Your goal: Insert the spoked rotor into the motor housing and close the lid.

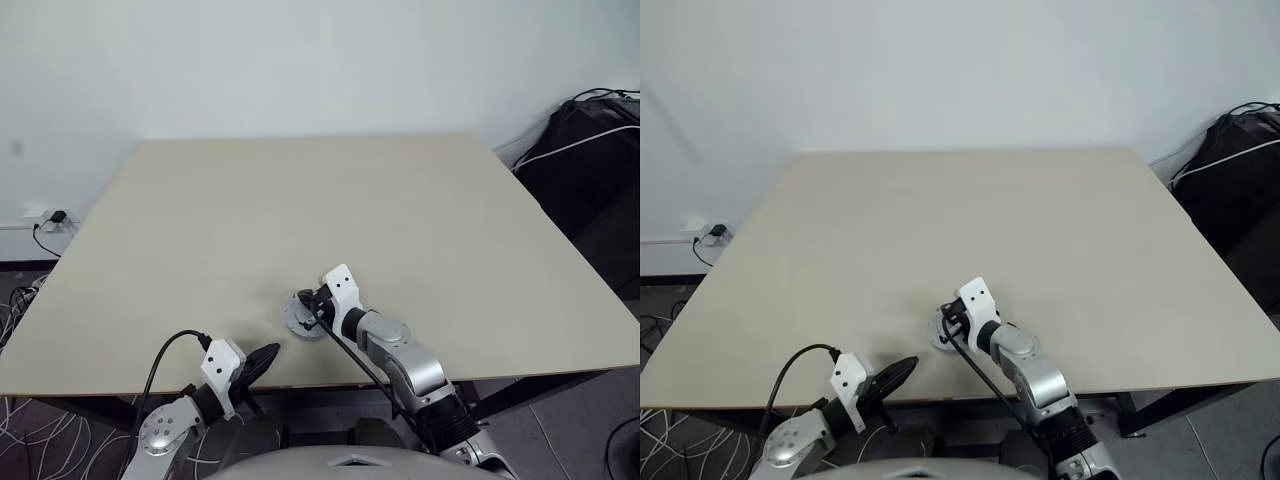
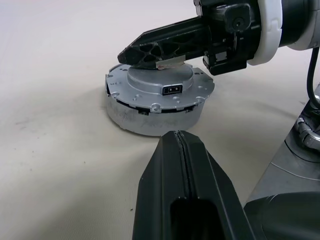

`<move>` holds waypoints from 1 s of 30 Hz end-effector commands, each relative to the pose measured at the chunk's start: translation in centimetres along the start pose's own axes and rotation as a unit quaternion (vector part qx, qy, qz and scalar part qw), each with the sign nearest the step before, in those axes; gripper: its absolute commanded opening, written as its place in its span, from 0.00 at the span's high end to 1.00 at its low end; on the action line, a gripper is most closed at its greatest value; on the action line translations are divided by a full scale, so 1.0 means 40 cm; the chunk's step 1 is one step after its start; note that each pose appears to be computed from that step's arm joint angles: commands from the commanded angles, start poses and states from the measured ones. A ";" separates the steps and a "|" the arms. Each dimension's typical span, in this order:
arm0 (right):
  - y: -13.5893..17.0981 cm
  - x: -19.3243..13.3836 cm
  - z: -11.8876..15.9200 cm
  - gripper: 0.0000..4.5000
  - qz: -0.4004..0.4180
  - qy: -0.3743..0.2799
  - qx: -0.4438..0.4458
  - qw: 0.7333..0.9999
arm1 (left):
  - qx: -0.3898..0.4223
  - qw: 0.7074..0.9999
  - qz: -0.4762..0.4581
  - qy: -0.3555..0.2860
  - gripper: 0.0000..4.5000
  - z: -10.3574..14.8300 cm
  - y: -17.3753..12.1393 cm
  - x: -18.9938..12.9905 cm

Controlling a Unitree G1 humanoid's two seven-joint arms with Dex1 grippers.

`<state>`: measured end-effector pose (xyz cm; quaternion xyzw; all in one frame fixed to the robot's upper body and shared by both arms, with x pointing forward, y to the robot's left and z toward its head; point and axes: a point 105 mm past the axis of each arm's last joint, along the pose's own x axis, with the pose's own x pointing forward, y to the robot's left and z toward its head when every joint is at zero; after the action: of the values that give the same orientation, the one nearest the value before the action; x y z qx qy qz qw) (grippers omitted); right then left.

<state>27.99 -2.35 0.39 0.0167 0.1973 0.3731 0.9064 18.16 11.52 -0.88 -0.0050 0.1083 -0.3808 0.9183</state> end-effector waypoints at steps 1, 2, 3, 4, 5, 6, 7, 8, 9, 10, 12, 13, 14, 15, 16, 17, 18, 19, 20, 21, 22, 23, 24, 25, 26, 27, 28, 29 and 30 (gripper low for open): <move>-0.007 -0.029 0.076 1.00 0.006 -0.057 -0.023 0.998 | 0.020 0.999 -0.009 -0.028 1.00 0.044 0.001 0.016; -0.005 -0.039 0.087 1.00 0.014 -0.063 -0.035 0.997 | 0.021 0.999 -0.010 -0.030 1.00 0.046 0.001 0.017; -0.003 -0.051 0.095 1.00 0.022 -0.066 -0.050 0.996 | 0.021 0.999 -0.010 -0.031 1.00 0.048 0.001 0.019; -0.004 -0.060 0.100 0.96 0.028 -0.068 -0.061 0.995 | 0.021 0.999 -0.010 -0.031 1.00 0.048 0.002 0.020; -0.005 -0.069 0.099 0.91 0.033 -0.064 -0.075 0.995 | 0.022 0.999 -0.011 -0.031 1.00 0.049 0.002 0.020; -0.007 -0.078 0.095 0.87 0.040 -0.056 -0.089 0.994 | 0.022 0.999 -0.011 -0.031 1.00 0.049 0.002 0.021; -0.009 -0.085 0.090 0.80 0.045 -0.049 -0.098 0.993 | 0.022 0.999 -0.011 -0.031 1.00 0.048 0.002 0.021; -0.013 -0.090 0.084 0.73 0.048 -0.043 -0.104 0.992 | 0.021 0.999 -0.011 -0.031 1.00 0.048 0.002 0.022; -0.018 -0.094 0.079 0.66 0.049 -0.037 -0.109 0.992 | 0.021 0.999 -0.012 -0.031 1.00 0.048 0.001 0.022; -0.023 -0.097 0.075 0.58 0.050 -0.032 -0.111 0.992 | 0.021 0.999 -0.012 -0.031 1.00 0.047 0.001 0.023; -0.026 -0.101 0.060 0.43 0.061 -0.020 -0.113 0.992 | 0.020 0.999 -0.013 -0.031 1.00 0.047 0.001 0.023; -0.027 -0.101 0.052 0.36 0.067 -0.013 -0.112 0.991 | 0.020 0.999 -0.013 -0.031 1.00 0.046 0.001 0.023; -0.027 -0.101 0.044 0.29 0.072 -0.005 -0.114 0.991 | 0.019 0.999 -0.013 -0.030 1.00 0.046 0.001 0.023; -0.025 -0.100 0.037 0.21 0.080 0.001 -0.114 0.990 | 0.019 0.999 -0.013 -0.030 1.00 0.046 0.002 0.023; -0.023 -0.100 0.032 0.14 0.085 0.005 -0.114 0.990 | 0.018 0.999 -0.012 -0.030 1.00 0.045 0.002 0.022; -0.020 -0.099 0.030 0.07 0.090 0.007 -0.114 0.989 | 0.018 0.999 -0.012 -0.030 1.00 0.045 0.002 0.022; -0.014 -0.099 0.027 0.01 0.101 0.008 -0.112 0.989 | 0.018 0.999 -0.011 -0.029 1.00 0.044 0.002 0.021; -0.010 -0.098 0.027 0.01 0.109 0.009 -0.110 0.988 | 0.017 0.999 -0.010 -0.029 1.00 0.043 0.003 0.020; -0.005 -0.097 0.025 0.01 0.117 0.010 -0.109 0.987 | 0.017 0.999 -0.009 -0.028 1.00 0.043 0.003 0.019; -0.001 -0.095 0.022 0.01 0.124 0.013 -0.109 0.986 | 0.016 0.999 -0.008 -0.028 1.00 0.042 0.004 0.018; 0.001 -0.093 0.020 0.01 0.127 0.016 -0.111 0.986 | 0.016 0.999 -0.008 -0.028 1.00 0.042 0.004 0.018; 0.002 -0.090 0.019 0.01 0.129 0.017 -0.112 0.985 | 0.016 0.999 -0.007 -0.028 1.00 0.042 0.004 0.017; 0.002 -0.087 0.019 0.01 0.131 0.018 -0.114 0.985 | 0.015 0.999 -0.007 -0.028 1.00 0.042 0.004 0.017; 0.001 -0.083 0.020 0.01 0.131 0.019 -0.115 0.985 | 0.015 0.999 -0.006 -0.028 1.00 0.042 0.004 0.016; 0.001 -0.080 0.021 0.01 0.132 0.019 -0.115 0.984 | 0.015 0.999 -0.006 -0.028 1.00 0.042 0.005 0.016; 0.000 -0.076 0.021 0.01 0.133 0.019 -0.116 0.984 | 0.015 0.999 -0.005 -0.028 1.00 0.042 0.005 0.016; 0.000 -0.074 0.022 0.01 0.133 0.020 -0.116 0.984 | 0.014 0.999 -0.004 -0.028 1.00 0.042 0.005 0.016; -0.002 -0.070 0.021 0.01 0.133 0.022 -0.117 0.984 | 0.014 0.999 -0.004 -0.029 1.00 0.043 0.005 0.016; -0.003 -0.066 0.020 0.01 0.133 0.023 -0.118 0.984 | 0.014 0.999 -0.003 -0.029 1.00 0.043 0.005 0.016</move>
<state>26.11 -4.57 1.08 -0.0657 0.1914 0.5042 0.8395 18.69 11.31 -0.55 -0.0037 0.1003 -0.3841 0.9178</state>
